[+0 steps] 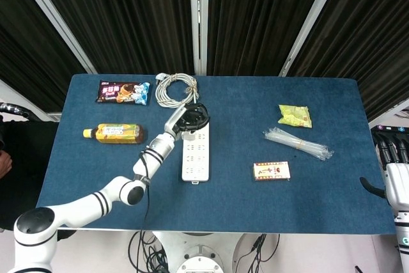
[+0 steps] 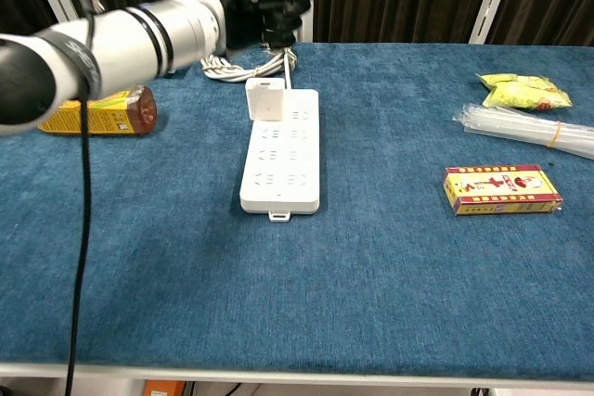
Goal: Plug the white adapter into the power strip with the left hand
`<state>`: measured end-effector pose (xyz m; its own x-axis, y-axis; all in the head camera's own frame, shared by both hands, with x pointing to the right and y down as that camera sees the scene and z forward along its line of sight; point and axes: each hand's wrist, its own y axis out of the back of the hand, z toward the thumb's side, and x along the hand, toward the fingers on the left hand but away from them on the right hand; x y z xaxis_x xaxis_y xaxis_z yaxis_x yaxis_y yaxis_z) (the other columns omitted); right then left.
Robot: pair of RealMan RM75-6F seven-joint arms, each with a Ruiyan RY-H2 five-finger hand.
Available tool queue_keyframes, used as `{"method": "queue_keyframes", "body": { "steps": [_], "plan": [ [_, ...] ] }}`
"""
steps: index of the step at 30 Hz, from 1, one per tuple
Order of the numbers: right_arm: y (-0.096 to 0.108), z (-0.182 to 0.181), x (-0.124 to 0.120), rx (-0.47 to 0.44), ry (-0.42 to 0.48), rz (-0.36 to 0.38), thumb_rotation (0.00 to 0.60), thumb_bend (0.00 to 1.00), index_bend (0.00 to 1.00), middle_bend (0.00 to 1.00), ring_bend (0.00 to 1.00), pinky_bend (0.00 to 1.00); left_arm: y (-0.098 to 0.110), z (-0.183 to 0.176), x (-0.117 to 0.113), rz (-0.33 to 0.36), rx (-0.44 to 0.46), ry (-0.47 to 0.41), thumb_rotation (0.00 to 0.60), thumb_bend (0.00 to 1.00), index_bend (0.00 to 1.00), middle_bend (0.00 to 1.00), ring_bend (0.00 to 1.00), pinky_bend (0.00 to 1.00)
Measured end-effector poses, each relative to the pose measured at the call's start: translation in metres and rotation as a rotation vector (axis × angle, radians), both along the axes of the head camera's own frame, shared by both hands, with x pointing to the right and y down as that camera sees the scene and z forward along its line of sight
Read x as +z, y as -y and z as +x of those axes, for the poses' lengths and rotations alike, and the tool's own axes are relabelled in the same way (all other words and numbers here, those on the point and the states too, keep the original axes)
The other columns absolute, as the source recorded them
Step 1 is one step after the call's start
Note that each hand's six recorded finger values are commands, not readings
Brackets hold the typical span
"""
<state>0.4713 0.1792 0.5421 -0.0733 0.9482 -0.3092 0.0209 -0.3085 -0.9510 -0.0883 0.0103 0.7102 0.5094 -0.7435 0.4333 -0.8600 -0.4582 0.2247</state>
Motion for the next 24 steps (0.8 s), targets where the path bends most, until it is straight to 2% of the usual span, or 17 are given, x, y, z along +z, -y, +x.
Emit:
{"method": "queue_keyframes", "body": {
  "steps": [3,5,9,11,13,15,16,18,19,22,24],
  "plan": [
    [0.000,0.000,0.000,-0.001,0.003,0.000,0.600,0.07,0.00,0.10,0.00,0.00,0.009,-0.014,-0.017,0.079,0.013,0.025,0.600,0.56,0.58,0.65,0.63,0.68],
    [-0.001,0.001,0.000,-0.003,0.005,-0.001,0.600,0.07,0.00,0.10,0.00,0.00,0.014,-0.029,-0.027,0.150,0.031,0.071,0.600,0.51,0.50,0.58,0.53,0.58],
    [-0.001,0.003,0.000,-0.002,0.011,-0.002,0.600,0.07,0.00,0.10,0.00,0.00,0.018,-0.057,-0.037,0.290,0.068,0.212,0.600,0.30,0.38,0.46,0.38,0.40],
    [0.000,0.004,0.000,-0.003,0.017,-0.002,0.600,0.07,0.00,0.10,0.00,0.00,0.018,-0.073,-0.039,0.374,0.093,0.321,0.600,0.20,0.34,0.40,0.32,0.31],
    [0.000,0.005,0.001,-0.003,0.024,-0.002,0.600,0.07,0.00,0.09,0.00,0.00,0.018,-0.091,-0.043,0.470,0.114,0.456,0.600,0.15,0.31,0.36,0.27,0.24],
    [0.000,0.006,0.002,-0.003,0.030,-0.004,0.600,0.07,0.00,0.09,0.00,0.00,0.018,-0.110,-0.047,0.556,0.126,0.587,0.600,0.13,0.29,0.32,0.23,0.18],
    [0.000,0.007,0.003,-0.003,0.034,-0.004,0.600,0.06,0.00,0.08,0.00,0.00,0.016,-0.125,-0.050,0.609,0.131,0.681,0.600,0.12,0.27,0.29,0.20,0.14],
    [0.000,0.008,0.004,-0.004,0.042,-0.004,0.600,0.05,0.00,0.07,0.00,0.00,0.012,-0.151,-0.056,0.676,0.137,0.829,0.600,0.11,0.23,0.24,0.14,0.07],
    [0.000,0.009,0.005,-0.005,0.046,-0.004,0.600,0.04,0.00,0.06,0.00,0.00,0.008,-0.171,-0.060,0.709,0.144,0.930,0.600,0.10,0.21,0.21,0.11,0.04],
    [0.000,0.010,0.006,-0.008,0.059,-0.002,0.600,0.03,0.00,0.06,0.00,0.00,-0.008,-0.225,-0.073,0.749,0.168,1.173,0.600,0.09,0.19,0.17,0.07,0.00],
    [0.000,0.010,0.007,-0.012,0.064,-0.001,0.600,0.03,0.00,0.06,0.00,0.00,-0.021,-0.256,-0.085,0.749,0.182,1.297,0.600,0.09,0.18,0.17,0.07,0.00]
  ]
}}
